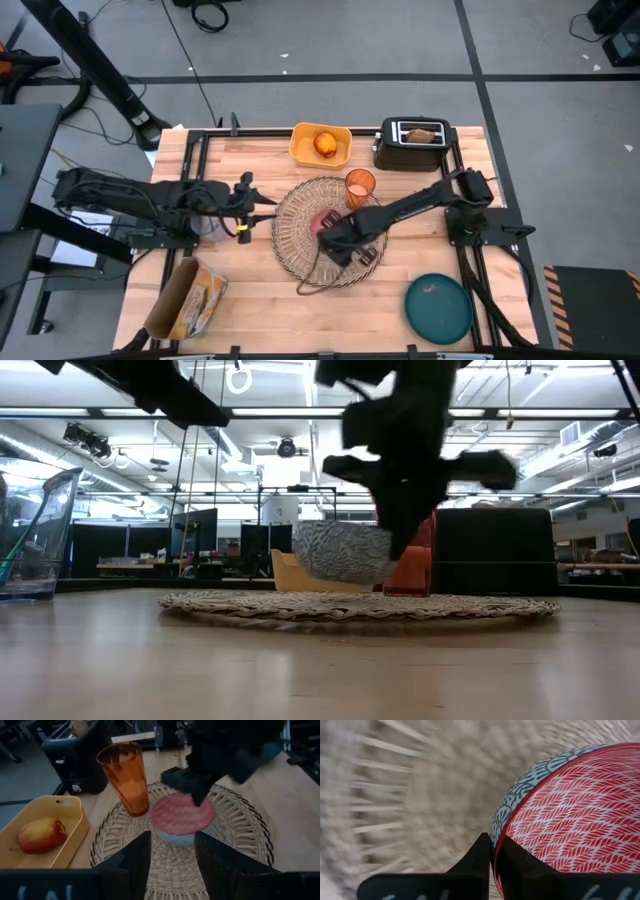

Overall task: Arrange a breakfast setting
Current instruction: Put the red bowl on the brown table mat

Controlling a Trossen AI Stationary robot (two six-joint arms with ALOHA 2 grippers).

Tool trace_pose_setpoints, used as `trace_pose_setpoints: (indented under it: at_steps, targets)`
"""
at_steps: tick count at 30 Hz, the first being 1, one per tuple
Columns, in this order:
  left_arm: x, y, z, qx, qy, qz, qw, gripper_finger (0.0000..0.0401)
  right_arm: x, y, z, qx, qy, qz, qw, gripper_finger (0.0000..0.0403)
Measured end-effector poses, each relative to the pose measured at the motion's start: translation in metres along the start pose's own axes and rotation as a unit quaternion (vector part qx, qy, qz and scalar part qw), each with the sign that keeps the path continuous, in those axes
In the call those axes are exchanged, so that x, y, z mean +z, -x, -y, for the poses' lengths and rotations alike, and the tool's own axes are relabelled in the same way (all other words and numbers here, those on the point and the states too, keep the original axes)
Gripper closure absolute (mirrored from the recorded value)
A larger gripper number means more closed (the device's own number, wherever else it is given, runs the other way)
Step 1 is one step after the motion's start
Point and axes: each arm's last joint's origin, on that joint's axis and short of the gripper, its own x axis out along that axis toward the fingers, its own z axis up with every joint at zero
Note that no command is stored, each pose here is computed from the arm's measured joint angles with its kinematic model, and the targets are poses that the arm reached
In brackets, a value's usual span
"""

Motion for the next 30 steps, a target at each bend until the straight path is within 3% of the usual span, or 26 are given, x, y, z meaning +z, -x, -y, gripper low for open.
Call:
trace_pose_setpoints:
  at_steps: [4, 23, 30]
  targets:
    - [0.001, 0.007, -0.002, 0.001, 0.002, 0.009, 1.000, 0.0241, -0.005, -0.005, 0.010, -0.001, -0.007, -0.008, 1.000, 0.0381]
    - [0.000, 0.011, -0.001, -0.002, 0.007, 0.003, 1.000, 0.0241, -0.010, -0.004, 0.012, 0.012, -0.035, -0.017, 0.999, 0.0339]
    - [0.001, 0.011, -0.002, -0.001, 0.006, 0.008, 1.000, 0.0241, -0.011, 0.011, 0.007, 0.013, -0.063, -0.012, 0.998, 0.0297]
